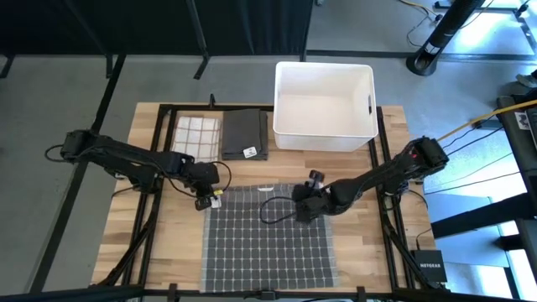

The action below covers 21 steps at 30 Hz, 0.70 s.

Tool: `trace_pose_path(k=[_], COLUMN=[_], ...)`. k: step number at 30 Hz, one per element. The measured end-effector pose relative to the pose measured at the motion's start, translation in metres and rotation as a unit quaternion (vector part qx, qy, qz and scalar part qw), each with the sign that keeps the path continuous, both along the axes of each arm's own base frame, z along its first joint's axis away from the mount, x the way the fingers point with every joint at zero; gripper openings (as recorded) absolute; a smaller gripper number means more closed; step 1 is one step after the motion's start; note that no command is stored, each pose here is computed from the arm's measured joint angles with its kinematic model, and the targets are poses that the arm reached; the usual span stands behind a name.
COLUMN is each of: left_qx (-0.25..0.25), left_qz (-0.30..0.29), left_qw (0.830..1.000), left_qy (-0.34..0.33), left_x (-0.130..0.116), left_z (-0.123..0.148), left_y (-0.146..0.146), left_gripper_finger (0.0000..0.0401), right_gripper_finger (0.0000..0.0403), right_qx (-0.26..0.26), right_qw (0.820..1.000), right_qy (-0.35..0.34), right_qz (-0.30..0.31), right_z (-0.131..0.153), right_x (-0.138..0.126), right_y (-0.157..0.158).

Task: Fold towel
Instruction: Fold the grey patterned towel

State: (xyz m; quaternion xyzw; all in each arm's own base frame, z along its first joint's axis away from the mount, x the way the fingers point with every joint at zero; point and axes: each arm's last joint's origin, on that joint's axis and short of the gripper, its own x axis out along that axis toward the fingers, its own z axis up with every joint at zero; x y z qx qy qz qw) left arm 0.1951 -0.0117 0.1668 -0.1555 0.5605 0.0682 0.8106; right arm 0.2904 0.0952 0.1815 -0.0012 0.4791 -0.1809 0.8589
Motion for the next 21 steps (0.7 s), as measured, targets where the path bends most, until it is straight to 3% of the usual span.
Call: trace_pose_path(k=[7,14,21], left_qx=[-0.01,-0.006,-0.002], left_qz=[0.001,-0.011,-0.019], left_qw=[0.999,0.998,0.998], left_qy=[-0.052,-0.057,-0.061], left_x=[-0.007,-0.008,-0.008], left_z=[0.018,0.02,0.02], left_y=[-0.007,-0.013,-0.017], left_gripper_finger=[0.0008,0.0005,0.0011], right_gripper_finger=[0.0149,0.0149,0.0149], right_qx=[-0.011,0.129,0.273], right_qw=[0.993,0.981,0.93], right_qy=[0.112,0.078,0.002], right_qz=[-0.033,-0.124,-0.245], right_z=[0.014,-0.01,-0.044], right_x=[-0.036,-0.074,-0.106], right_y=[-0.022,-0.044,-0.064])
